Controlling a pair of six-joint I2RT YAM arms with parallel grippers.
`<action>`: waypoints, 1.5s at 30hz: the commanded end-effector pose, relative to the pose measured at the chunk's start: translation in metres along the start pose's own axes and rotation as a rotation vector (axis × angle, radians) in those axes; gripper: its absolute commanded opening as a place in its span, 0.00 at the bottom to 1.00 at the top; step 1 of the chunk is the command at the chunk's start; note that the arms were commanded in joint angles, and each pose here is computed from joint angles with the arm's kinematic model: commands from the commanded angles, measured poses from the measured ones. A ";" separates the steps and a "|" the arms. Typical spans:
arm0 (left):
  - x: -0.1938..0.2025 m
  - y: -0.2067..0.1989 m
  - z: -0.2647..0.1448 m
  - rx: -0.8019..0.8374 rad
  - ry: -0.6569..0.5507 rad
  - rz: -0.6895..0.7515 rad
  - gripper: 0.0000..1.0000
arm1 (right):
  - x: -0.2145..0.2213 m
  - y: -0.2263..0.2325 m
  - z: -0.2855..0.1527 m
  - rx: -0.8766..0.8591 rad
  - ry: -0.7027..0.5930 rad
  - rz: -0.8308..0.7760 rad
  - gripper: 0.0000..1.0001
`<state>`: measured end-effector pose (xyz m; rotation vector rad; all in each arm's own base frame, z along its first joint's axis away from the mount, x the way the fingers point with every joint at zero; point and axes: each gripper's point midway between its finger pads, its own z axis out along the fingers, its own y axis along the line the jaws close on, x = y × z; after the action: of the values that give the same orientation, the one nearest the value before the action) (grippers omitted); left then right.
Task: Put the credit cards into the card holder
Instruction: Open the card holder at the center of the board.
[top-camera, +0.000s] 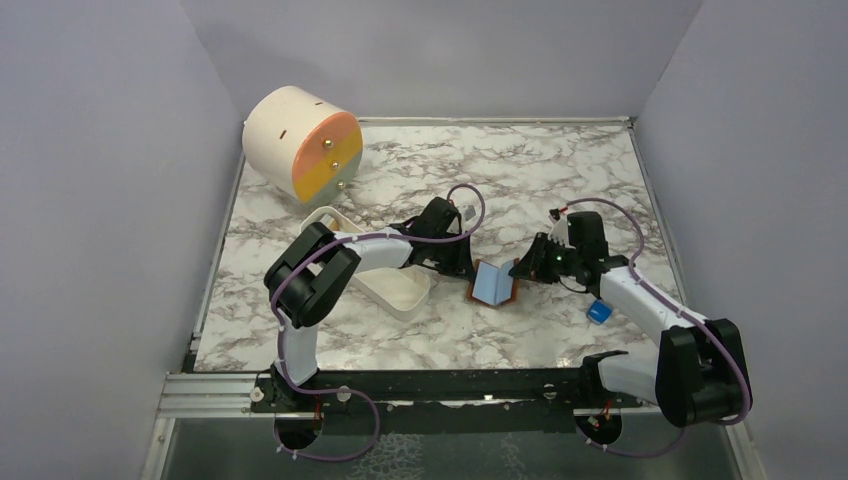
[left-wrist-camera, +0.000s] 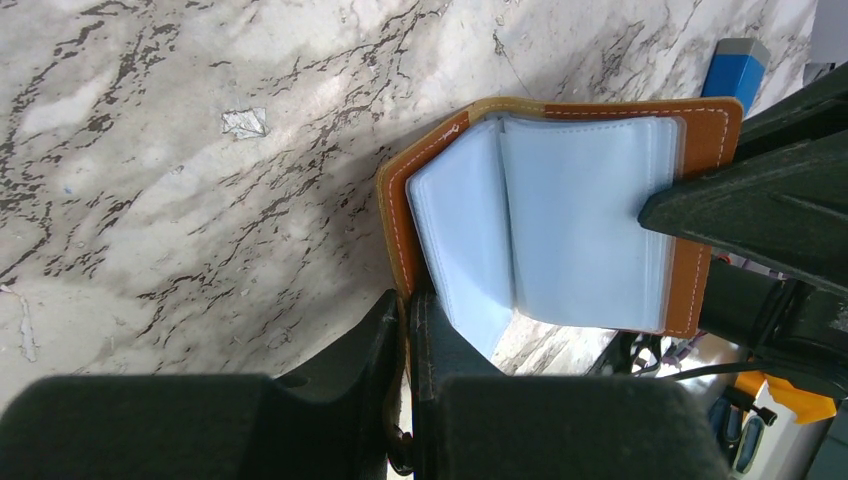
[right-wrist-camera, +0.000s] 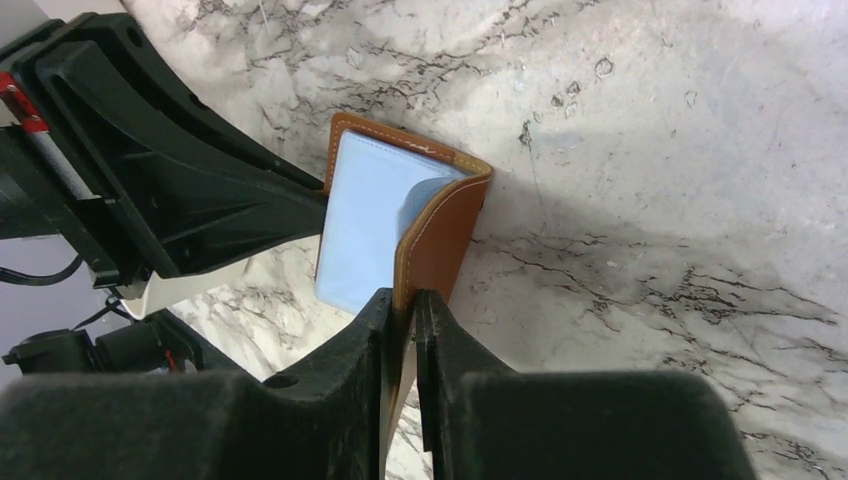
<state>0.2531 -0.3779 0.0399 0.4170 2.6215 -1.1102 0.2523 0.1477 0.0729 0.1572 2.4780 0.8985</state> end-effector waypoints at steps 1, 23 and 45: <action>0.000 -0.004 -0.005 -0.008 -0.018 0.014 0.00 | 0.005 -0.009 0.006 0.022 0.003 0.003 0.19; -0.018 -0.021 -0.028 -0.026 -0.081 0.019 0.40 | -0.007 -0.024 0.002 0.137 -0.002 -0.042 0.04; -0.008 -0.007 -0.003 0.005 -0.061 0.009 0.41 | -0.003 -0.005 -0.004 0.039 -0.011 -0.044 0.14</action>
<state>0.2581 -0.3831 0.0608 0.3758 2.5524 -1.1375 0.2541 0.1371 0.0650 0.1351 2.5196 0.7967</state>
